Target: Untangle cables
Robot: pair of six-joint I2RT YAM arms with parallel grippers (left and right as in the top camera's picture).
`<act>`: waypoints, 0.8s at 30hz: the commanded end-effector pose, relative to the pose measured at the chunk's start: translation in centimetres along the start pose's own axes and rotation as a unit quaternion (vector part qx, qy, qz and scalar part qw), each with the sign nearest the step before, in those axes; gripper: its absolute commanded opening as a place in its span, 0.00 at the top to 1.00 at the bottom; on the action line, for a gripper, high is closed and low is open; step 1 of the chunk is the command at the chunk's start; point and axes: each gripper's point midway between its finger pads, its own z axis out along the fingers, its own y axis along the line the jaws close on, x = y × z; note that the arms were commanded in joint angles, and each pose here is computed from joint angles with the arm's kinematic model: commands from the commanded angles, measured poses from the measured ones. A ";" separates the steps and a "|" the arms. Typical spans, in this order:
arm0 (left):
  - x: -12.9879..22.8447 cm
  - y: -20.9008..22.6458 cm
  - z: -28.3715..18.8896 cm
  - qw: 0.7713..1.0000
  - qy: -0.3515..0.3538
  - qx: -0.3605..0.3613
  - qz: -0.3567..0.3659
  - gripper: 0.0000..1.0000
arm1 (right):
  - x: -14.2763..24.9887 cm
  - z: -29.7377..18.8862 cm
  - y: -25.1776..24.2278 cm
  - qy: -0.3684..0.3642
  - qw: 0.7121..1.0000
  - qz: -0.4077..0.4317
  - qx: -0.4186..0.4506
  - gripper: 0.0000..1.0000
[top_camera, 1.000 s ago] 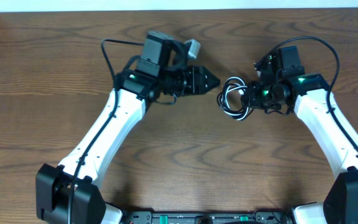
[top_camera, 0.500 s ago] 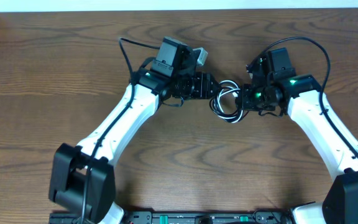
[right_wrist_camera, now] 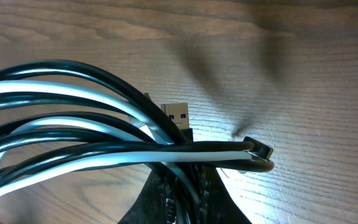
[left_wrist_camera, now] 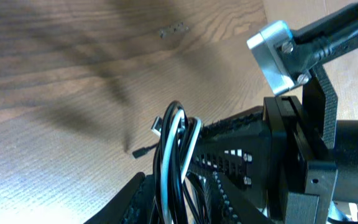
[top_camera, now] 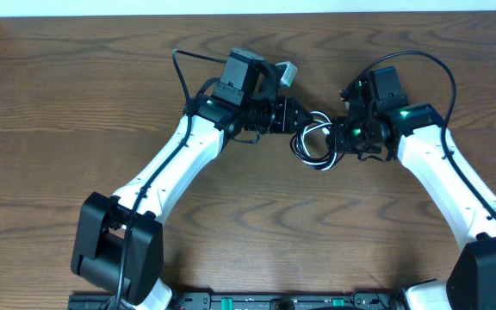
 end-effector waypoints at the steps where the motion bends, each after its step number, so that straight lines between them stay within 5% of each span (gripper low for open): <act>1: 0.3 -0.7 0.1 1.000 0.010 0.009 0.008 0.68 | 0.0 0.0 0.3 -0.001 1.000 -0.008 -0.002 0.99; 9: 0.6 -0.2 0.7 1.000 0.012 -0.006 0.007 0.69 | 0.1 0.0 0.3 0.000 1.000 -0.007 -0.001 0.99; 24: 1.2 1.3 1.6 0.998 0.007 -0.069 0.009 0.90 | 0.2 0.0 0.2 0.004 1.000 -0.006 0.000 0.99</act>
